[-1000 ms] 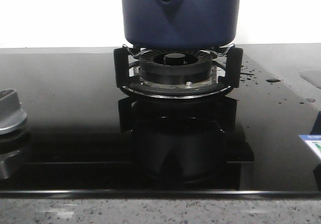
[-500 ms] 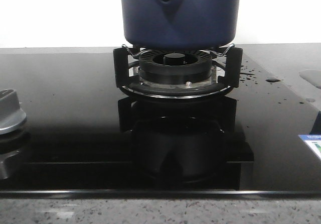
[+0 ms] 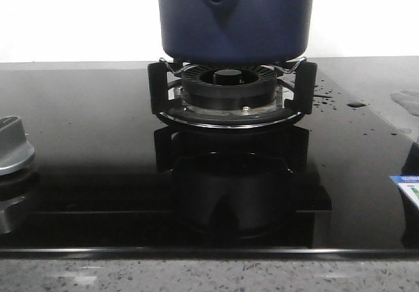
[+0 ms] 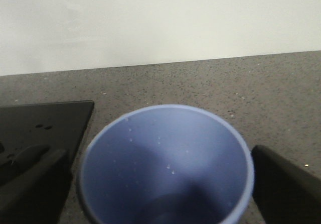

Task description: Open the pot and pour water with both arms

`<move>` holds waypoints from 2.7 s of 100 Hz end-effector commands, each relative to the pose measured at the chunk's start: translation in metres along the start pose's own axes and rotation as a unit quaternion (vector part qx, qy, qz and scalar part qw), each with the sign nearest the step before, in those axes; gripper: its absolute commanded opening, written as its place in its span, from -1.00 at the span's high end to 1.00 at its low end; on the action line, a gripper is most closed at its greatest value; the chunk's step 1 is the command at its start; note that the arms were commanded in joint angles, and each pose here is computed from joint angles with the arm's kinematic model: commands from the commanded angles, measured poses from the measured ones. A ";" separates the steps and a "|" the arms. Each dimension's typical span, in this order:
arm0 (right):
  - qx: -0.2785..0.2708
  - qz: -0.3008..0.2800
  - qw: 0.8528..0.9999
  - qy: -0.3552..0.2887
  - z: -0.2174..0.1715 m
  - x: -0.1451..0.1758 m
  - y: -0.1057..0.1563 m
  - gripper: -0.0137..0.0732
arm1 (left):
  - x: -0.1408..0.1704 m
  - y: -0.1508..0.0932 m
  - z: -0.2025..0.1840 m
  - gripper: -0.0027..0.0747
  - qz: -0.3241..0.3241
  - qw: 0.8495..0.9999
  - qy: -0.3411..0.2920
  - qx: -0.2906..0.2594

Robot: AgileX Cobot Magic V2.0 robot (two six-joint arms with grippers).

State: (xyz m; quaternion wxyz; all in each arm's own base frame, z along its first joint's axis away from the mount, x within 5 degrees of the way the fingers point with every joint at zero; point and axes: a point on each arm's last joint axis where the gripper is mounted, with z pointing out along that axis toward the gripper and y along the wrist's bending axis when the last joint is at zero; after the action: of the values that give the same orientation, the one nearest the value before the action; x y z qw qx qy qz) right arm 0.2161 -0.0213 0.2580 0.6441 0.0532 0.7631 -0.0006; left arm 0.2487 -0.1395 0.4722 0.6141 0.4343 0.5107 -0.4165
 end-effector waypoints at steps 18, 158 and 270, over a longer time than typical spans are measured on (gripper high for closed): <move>-0.007 0.018 0.999 -0.031 0.022 0.000 -0.001 -0.80 | -0.030 -0.011 -0.007 0.56 -0.001 0.998 -0.065 -0.001; -0.208 -0.377 0.877 -0.213 0.008 -0.167 0.135 0.40 | -0.074 -0.062 -0.036 0.56 0.062 0.995 -0.077 -0.023; -0.117 -0.772 0.600 -0.174 0.054 -0.141 0.143 0.40 | -0.080 -0.075 -0.043 0.56 0.090 0.993 -0.069 -0.025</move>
State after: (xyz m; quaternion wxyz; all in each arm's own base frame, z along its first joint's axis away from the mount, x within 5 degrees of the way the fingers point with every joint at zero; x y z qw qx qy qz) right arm 0.3090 0.1104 0.3677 0.5198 -0.6487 0.4172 -0.3674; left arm 0.1679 -0.1190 0.5200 0.6666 0.4635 0.4638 -0.3545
